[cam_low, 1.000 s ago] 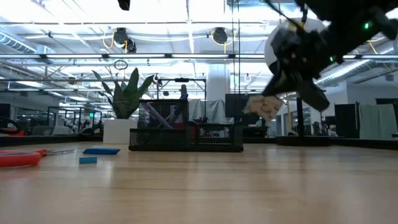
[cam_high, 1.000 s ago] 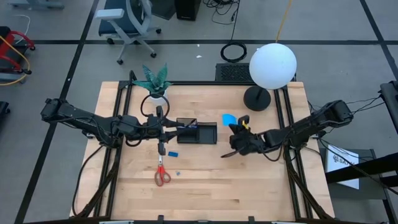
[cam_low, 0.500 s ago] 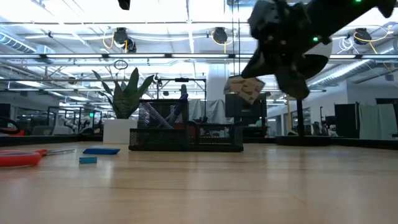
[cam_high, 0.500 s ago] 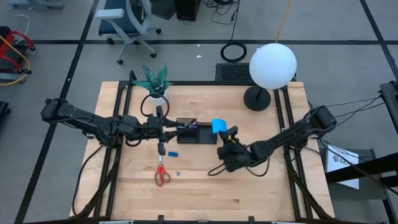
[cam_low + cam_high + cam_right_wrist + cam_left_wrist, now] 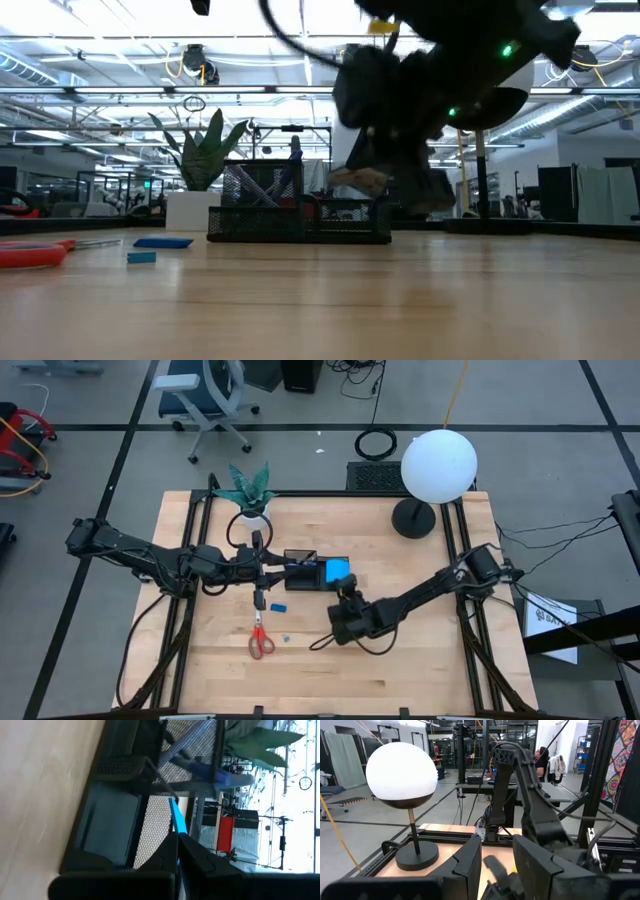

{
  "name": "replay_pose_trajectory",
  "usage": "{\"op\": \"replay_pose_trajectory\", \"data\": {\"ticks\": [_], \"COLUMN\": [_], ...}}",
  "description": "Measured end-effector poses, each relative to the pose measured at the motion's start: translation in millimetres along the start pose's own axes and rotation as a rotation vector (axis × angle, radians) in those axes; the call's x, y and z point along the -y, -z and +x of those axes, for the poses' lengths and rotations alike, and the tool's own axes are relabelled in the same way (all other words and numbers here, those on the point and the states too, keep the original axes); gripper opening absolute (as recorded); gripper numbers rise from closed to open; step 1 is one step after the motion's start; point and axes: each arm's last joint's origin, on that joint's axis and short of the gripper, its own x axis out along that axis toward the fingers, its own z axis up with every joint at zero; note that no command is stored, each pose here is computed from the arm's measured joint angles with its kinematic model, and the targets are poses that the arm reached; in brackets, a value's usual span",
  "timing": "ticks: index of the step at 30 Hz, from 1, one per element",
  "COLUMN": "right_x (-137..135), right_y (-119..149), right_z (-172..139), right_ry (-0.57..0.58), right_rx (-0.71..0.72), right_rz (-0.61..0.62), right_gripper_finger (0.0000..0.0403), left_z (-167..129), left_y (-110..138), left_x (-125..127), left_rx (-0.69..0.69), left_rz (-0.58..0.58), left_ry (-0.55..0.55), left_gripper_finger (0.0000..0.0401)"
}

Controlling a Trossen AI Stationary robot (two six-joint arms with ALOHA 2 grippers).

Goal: Pick and place office supplies into organizer
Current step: Put the blue sticky notes into the black desk organizer

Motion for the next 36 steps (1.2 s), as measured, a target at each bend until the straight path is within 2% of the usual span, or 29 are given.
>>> {"op": "replay_pose_trajectory", "data": {"ticks": [8, 36], "right_x": [0, 1], "right_y": [1, 9], "right_z": [17, 37], "right_ry": [-0.069, -0.221], "right_rx": [0.002, 0.020], "right_rz": [0.058, 0.139], "right_gripper_finger": [0.0000, 0.0000], "left_z": [0, 0], "left_y": [0, 0], "left_x": [0, 0], "left_rx": [0.000, 0.000], "left_rz": [0.000, 0.000], "left_ry": [0.001, 0.001], "left_gripper_finger": [0.0120, 0.0120]}}
